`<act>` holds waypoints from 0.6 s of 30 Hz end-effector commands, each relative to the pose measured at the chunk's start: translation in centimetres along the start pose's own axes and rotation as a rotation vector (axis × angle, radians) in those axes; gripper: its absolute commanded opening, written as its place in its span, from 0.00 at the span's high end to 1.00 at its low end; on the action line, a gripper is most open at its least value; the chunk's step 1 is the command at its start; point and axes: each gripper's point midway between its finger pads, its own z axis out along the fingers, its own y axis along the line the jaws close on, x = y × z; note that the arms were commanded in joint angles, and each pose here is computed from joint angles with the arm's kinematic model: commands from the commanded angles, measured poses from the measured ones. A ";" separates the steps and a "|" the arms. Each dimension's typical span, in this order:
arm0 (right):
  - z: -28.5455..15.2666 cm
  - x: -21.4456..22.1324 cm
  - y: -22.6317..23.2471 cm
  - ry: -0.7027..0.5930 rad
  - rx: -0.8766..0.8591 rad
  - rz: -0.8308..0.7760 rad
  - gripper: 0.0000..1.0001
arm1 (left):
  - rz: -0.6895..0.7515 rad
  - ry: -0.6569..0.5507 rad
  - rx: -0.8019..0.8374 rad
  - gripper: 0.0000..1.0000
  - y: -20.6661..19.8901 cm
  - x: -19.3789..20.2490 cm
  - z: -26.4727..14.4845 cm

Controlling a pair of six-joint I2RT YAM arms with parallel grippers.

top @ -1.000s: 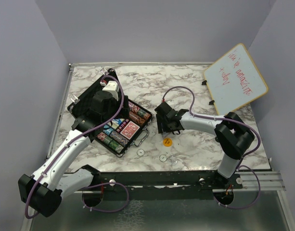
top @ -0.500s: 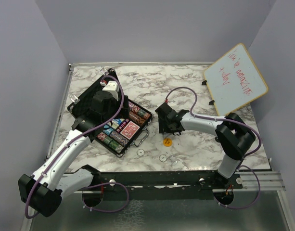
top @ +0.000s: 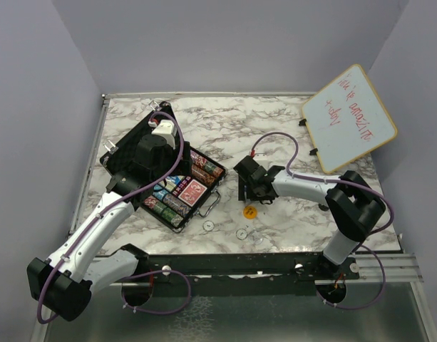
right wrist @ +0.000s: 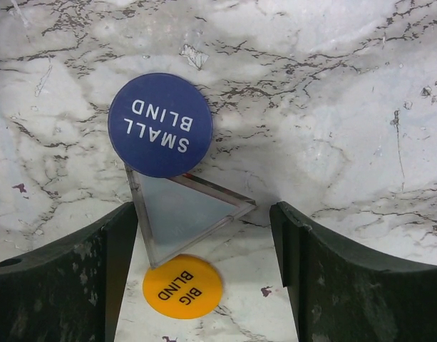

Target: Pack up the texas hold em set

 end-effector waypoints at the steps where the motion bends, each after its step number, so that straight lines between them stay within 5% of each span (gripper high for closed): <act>1: 0.4 2.1 -1.3 0.047 0.043 -0.031 0.24 | -0.003 0.003 0.009 0.11 -0.2 0.4 0.2; 9: 1.1 2.6 -0.8 0.070 0.027 -0.031 0.32 | -0.004 -0.001 0.005 0.11 -0.1 0.4 0.1; 18: 0.3 1.9 -0.3 0.043 -0.008 -0.018 0.52 | -0.002 0.003 0.009 0.11 -0.1 0.4 0.2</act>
